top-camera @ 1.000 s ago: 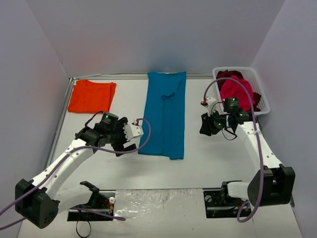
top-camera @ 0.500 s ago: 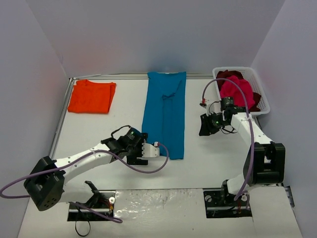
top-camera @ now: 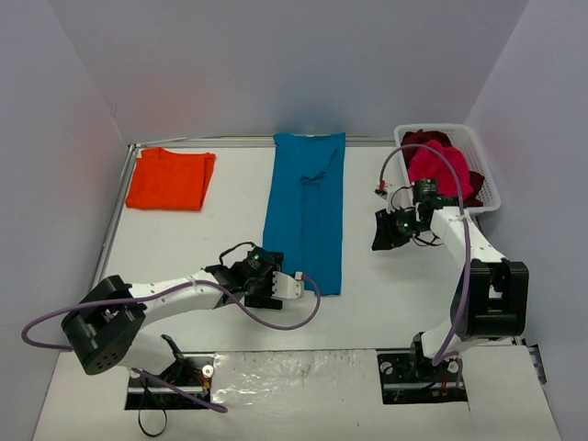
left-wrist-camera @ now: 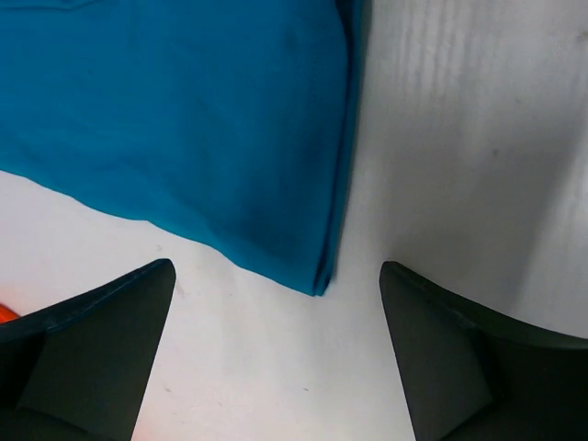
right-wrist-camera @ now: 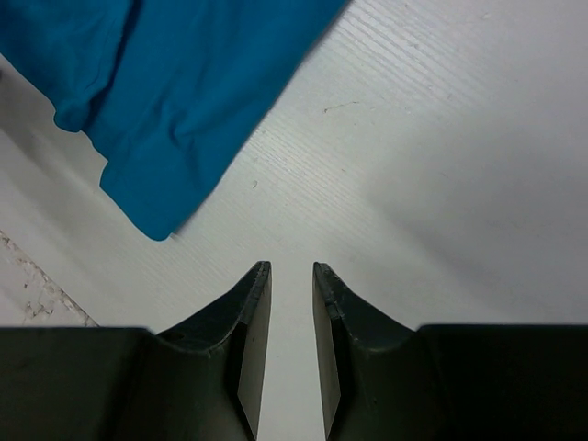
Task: Fold and stack the t-shirts
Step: Grab the bottom of the folded rectangular tshirt with both arms
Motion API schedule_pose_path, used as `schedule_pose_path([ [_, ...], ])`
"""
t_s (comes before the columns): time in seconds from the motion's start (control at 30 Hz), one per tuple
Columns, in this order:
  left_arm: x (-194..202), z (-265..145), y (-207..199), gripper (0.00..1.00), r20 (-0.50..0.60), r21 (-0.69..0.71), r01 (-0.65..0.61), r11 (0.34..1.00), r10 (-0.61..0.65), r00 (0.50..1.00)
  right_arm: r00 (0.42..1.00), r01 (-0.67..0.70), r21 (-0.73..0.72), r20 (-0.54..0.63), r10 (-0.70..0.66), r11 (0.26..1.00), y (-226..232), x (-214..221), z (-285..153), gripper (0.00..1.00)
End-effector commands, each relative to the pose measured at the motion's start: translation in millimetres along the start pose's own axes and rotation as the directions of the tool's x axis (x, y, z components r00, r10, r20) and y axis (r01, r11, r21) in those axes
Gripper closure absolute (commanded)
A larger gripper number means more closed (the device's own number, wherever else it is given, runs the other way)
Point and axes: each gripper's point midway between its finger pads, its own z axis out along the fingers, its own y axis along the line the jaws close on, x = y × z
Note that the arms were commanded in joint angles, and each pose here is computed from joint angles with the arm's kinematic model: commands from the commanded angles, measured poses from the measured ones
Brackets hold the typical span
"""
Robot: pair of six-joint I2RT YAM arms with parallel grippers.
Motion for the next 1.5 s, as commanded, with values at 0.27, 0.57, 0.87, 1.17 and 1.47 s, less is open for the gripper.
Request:
schedule_pose_path([
  [0.27,9.6,3.0,12.4,0.09,-0.062,-0.064,-0.056,0.996,0.052,0.997,0.999,-0.003,0.012,0.045,0.002,1.000,-3.4,-10.8,-14.3,0.78],
  [0.57,12.6,12.0,4.9,0.42,-0.081,-0.020,-0.055,0.998,0.053,0.995,0.999,-0.005,0.022,0.043,0.004,1.000,-4.9,-10.0,-15.1,0.78],
  [0.87,6.9,21.7,-5.3,0.66,-0.065,0.053,-0.028,0.998,0.031,0.997,0.999,-0.002,0.024,0.043,0.001,1.000,-4.8,-9.7,-15.5,0.77],
  [1.17,1.6,17.3,-17.9,0.97,-0.054,0.157,-0.020,0.987,0.029,0.998,0.999,0.003,0.021,0.048,-0.004,1.000,-3.5,-10.7,-16.8,0.77],
  [1.47,-12.8,-2.7,-14.3,0.98,0.014,0.294,0.071,0.953,-0.079,0.997,0.994,0.067,-0.020,0.091,-0.065,0.998,8.5,-19.6,-20.7,0.77],
])
